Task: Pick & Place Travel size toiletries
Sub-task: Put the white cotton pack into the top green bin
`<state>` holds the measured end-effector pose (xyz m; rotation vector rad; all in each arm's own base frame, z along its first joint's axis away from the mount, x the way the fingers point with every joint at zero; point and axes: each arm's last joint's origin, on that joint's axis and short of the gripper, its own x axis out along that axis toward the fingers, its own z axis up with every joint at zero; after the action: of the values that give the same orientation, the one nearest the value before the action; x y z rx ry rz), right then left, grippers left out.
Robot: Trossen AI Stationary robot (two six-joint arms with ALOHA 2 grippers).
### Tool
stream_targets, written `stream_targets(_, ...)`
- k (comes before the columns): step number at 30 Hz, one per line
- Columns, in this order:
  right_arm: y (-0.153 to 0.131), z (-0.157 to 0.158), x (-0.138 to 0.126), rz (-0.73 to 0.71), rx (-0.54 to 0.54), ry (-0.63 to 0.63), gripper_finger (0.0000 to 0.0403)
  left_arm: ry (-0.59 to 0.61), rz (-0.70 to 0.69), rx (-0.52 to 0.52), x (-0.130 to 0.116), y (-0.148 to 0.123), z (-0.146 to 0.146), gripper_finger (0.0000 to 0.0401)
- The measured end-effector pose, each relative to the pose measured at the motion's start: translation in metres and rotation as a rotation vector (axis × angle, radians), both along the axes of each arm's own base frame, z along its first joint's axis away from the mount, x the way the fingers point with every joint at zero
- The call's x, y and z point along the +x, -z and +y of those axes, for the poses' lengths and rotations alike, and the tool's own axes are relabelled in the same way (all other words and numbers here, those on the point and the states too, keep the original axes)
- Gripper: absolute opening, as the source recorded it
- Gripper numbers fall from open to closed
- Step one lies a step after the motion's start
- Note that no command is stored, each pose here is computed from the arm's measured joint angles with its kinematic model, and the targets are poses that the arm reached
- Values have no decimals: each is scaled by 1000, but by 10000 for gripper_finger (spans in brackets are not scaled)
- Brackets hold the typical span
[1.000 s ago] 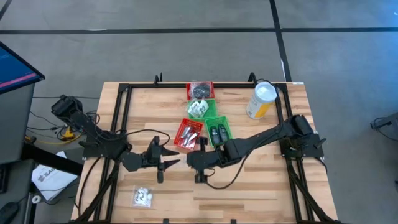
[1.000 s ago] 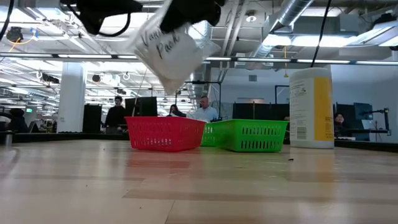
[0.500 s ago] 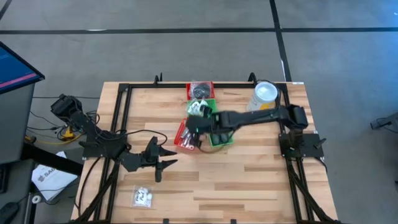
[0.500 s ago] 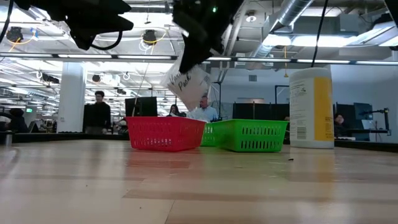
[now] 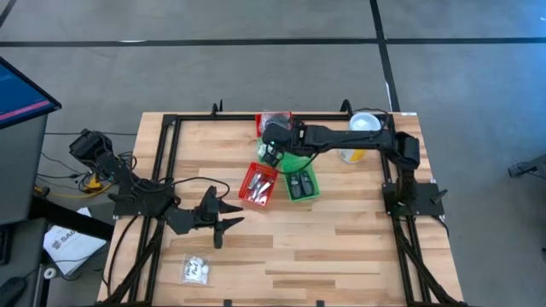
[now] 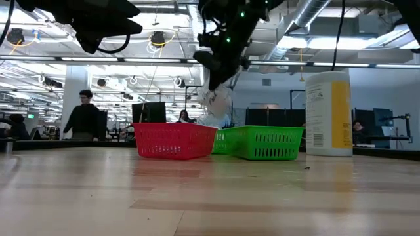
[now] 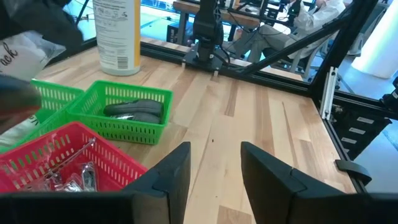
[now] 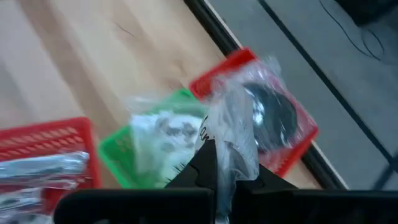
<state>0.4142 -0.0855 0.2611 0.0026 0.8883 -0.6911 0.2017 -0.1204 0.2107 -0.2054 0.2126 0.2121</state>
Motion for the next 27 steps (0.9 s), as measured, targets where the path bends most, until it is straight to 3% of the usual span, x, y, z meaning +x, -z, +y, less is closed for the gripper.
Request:
stream_targets(8, 39, -16, -9, -41, -4, 105, 0, -1, 0, 1, 0, 0, 0, 131)
stream_targets(20, 52, -22, -22, 9, -98, 280, 0, -4, 0, 2, 0, 0, 0, 131)
stream_targets(27, 61, -18, -14, -26, -95, 237, 9, -4, -1, 0, 0, 0, 0, 131)
